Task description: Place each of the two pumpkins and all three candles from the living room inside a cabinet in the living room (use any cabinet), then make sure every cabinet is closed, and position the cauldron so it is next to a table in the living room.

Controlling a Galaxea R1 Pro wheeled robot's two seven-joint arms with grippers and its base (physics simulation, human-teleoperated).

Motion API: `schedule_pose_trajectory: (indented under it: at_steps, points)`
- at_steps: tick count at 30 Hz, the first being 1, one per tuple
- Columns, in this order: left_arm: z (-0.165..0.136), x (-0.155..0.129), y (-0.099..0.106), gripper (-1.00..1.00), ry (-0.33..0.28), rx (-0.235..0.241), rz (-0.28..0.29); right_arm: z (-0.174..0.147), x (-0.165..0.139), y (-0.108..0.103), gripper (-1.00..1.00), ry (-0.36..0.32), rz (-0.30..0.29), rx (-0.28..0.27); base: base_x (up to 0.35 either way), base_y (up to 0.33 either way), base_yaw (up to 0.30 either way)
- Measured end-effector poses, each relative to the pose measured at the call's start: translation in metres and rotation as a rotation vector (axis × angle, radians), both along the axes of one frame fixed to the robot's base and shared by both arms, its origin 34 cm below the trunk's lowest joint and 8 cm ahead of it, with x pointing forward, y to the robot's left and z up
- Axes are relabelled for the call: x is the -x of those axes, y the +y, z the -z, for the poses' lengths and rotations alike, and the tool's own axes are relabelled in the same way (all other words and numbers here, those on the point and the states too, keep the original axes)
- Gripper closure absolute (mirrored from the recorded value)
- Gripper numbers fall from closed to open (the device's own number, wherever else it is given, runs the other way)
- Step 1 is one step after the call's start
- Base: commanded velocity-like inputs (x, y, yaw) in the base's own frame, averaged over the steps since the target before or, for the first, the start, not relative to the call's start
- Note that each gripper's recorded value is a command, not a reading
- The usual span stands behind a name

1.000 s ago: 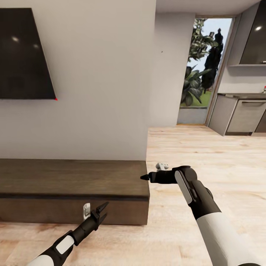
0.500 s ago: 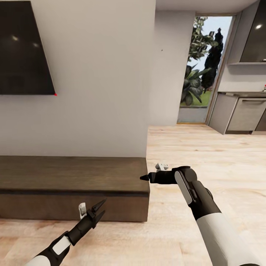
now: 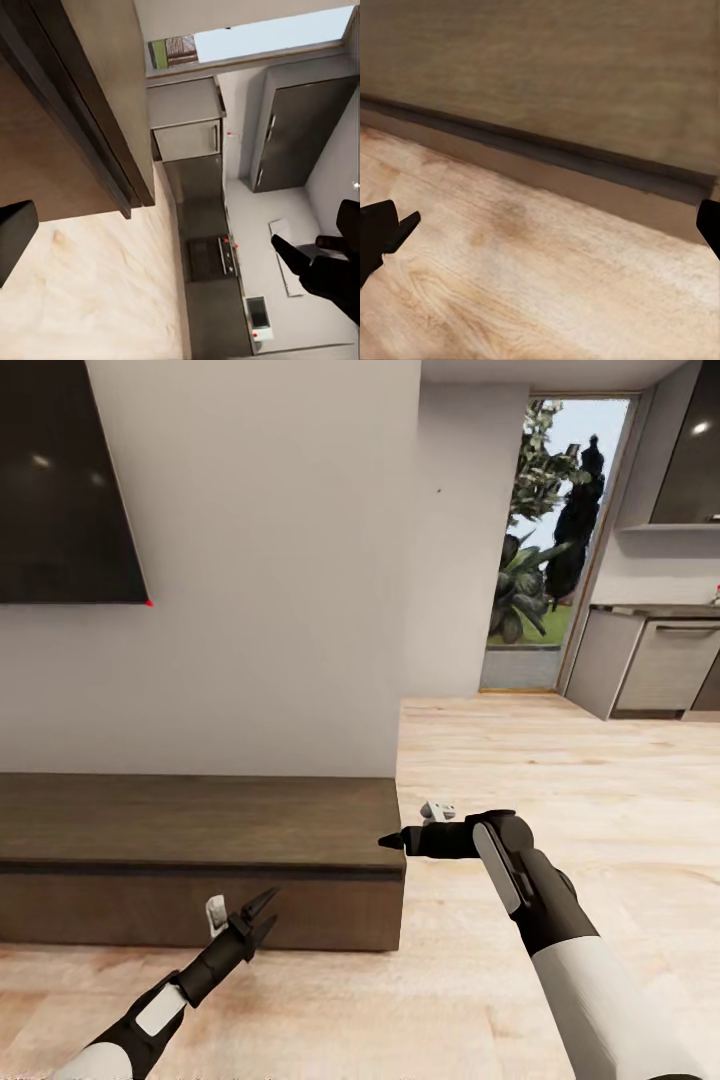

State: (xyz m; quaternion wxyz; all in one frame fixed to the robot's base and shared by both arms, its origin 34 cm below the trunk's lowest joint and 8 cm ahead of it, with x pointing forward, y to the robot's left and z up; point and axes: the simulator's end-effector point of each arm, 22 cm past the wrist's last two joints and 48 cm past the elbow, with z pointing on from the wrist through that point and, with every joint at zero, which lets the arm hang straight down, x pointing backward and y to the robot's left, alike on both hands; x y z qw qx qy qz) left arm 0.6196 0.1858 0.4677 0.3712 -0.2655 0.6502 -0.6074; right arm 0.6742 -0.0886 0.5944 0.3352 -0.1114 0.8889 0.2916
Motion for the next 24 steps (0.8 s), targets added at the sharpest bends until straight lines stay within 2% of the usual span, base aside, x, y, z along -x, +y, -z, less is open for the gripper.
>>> schedule_pose_trajectory:
  at_steps: [5,15,24]
  points:
    - [-0.013,-0.019,0.001,-1.0,-0.013,-0.002,0.0,0.005,0.001,0.0,-1.0,0.0,0.001,0.002,0.0,0.0,0.0]
    - [-0.008,-0.018,-0.002,-1.0,0.005,-0.001,0.002,0.005,0.001,-0.002,-1.0,0.0,0.005,0.002,0.007,0.0,0.0]
    - [0.001,-0.013,-0.002,-1.0,0.034,0.004,-0.002,0.005,0.001,-0.002,-1.0,0.0,0.006,0.003,0.25,-0.054,0.0]
